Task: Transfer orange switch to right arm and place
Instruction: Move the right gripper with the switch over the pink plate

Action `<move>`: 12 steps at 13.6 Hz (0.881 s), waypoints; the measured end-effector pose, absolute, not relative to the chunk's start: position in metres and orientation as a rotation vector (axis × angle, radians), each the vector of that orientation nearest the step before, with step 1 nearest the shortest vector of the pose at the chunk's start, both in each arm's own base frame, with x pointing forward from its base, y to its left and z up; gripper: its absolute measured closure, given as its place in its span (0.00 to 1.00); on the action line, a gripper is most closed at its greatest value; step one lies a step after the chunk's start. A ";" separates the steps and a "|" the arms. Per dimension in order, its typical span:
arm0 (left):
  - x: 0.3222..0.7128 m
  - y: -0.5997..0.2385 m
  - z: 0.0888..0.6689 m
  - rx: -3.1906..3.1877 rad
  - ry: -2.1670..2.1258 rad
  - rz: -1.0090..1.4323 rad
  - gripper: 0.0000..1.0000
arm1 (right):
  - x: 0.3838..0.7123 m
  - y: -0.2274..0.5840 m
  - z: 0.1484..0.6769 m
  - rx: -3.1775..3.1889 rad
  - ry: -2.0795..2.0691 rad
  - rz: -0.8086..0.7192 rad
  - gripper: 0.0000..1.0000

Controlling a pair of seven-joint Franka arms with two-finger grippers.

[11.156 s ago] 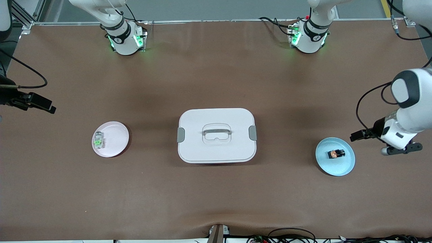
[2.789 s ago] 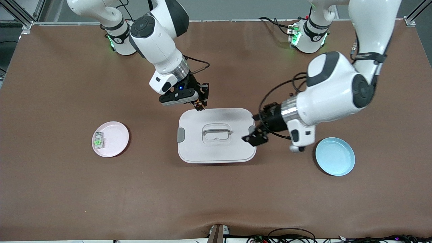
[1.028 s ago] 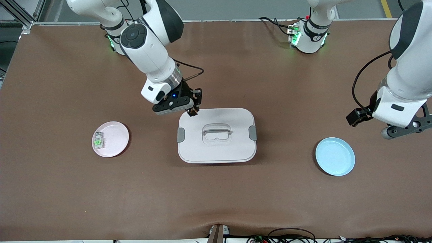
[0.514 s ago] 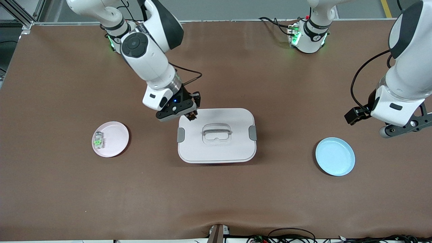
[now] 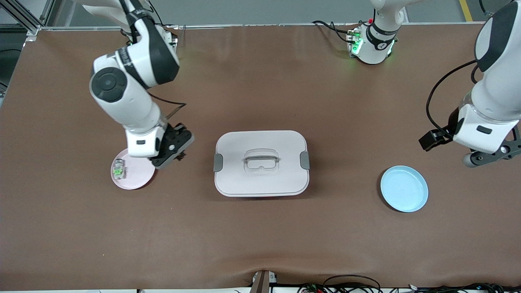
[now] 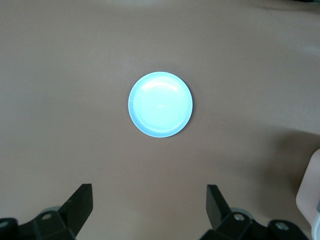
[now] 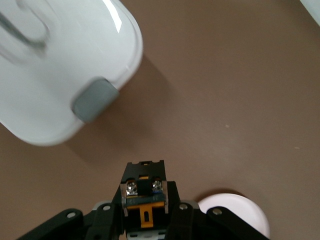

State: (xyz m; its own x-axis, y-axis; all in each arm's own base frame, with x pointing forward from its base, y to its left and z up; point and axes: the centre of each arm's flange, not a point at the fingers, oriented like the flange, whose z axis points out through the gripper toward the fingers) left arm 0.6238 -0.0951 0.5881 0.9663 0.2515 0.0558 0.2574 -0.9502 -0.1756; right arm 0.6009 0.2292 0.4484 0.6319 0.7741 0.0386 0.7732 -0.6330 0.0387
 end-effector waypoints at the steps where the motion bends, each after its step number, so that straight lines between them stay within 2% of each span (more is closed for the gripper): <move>1: 0.624 -0.093 0.588 -2.934 -0.384 -0.048 0.00 | 0.607 0.210 0.448 2.765 1.411 0.062 0.66; 8: 0.624 -0.089 0.591 -2.942 -0.313 -0.046 0.00 | 0.629 0.082 0.430 2.505 1.758 -0.024 0.66; 12: 0.626 -0.057 0.592 -2.997 -0.271 -0.005 0.00 | 0.622 0.040 0.379 2.403 1.825 0.075 0.66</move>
State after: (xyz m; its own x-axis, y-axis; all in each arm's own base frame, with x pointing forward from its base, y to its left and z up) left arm 0.6259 -0.0565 0.5918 0.9838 0.1784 0.0155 0.1788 -0.9751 -0.1314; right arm 0.6222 0.0399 0.3792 0.2703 0.9621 -0.0347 0.9560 -0.2640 0.1278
